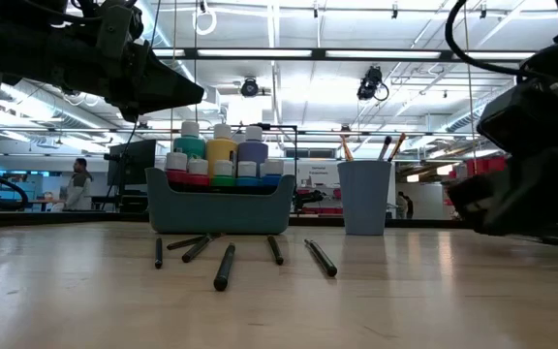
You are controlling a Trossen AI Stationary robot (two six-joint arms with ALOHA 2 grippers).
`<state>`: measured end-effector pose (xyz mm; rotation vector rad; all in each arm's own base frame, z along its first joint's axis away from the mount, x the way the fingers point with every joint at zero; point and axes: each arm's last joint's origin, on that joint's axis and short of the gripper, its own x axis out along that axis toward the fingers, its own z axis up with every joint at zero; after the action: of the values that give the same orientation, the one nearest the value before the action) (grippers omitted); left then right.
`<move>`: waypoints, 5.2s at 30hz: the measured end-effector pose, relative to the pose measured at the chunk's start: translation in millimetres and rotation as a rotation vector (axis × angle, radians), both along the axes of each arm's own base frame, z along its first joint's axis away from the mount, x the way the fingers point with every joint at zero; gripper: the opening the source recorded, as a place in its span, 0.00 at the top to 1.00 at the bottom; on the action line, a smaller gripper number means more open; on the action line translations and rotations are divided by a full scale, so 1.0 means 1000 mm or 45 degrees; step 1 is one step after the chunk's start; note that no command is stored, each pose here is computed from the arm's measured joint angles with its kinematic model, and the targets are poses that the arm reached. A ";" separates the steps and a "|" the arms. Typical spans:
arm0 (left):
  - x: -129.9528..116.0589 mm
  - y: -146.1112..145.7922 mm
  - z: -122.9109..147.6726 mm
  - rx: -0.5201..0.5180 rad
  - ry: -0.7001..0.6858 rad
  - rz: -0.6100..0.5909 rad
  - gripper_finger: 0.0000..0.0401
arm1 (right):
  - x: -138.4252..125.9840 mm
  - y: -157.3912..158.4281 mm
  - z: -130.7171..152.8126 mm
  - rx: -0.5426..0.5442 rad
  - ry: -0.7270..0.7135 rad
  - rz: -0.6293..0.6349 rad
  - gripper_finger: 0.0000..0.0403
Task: Pick & Place Paint Supplies
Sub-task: Put the silver paint brush into the blue cup, then put the orange paint brush into the blue cup
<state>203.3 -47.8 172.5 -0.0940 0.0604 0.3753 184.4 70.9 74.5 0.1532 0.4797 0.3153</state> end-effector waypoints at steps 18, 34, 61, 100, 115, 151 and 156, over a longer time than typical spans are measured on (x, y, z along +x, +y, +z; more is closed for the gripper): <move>0.000 0.001 0.000 0.005 -0.001 0.041 0.77 | 0.002 -0.003 0.069 -0.270 -0.826 -0.104 1.00; 0.000 0.001 0.000 0.006 0.000 0.042 0.77 | 0.054 -0.056 0.158 -0.626 -1.055 -0.917 1.00; 0.000 0.001 0.000 0.015 0.004 0.040 0.77 | 0.083 -0.128 0.085 -0.581 -0.743 -0.996 0.98; 0.001 -0.007 -0.004 -0.017 0.053 -0.324 0.77 | 0.077 -0.082 0.124 -0.707 -0.931 -0.642 0.65; -0.004 -0.015 -0.024 -0.120 0.322 -0.565 0.69 | 0.130 -0.022 0.151 -0.685 -0.487 0.139 0.65; 0.012 -0.014 -0.089 -0.034 0.688 -0.522 0.61 | 0.143 -0.022 0.137 -0.587 -0.249 0.152 0.66; 0.012 -0.018 -0.089 -0.227 0.686 -0.599 0.67 | 0.143 -0.022 0.137 -0.587 -0.249 0.152 0.66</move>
<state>215.2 -65.7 83.1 -0.1484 0.6382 -0.0852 327.2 49.2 211.3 -0.3533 0.3570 0.3253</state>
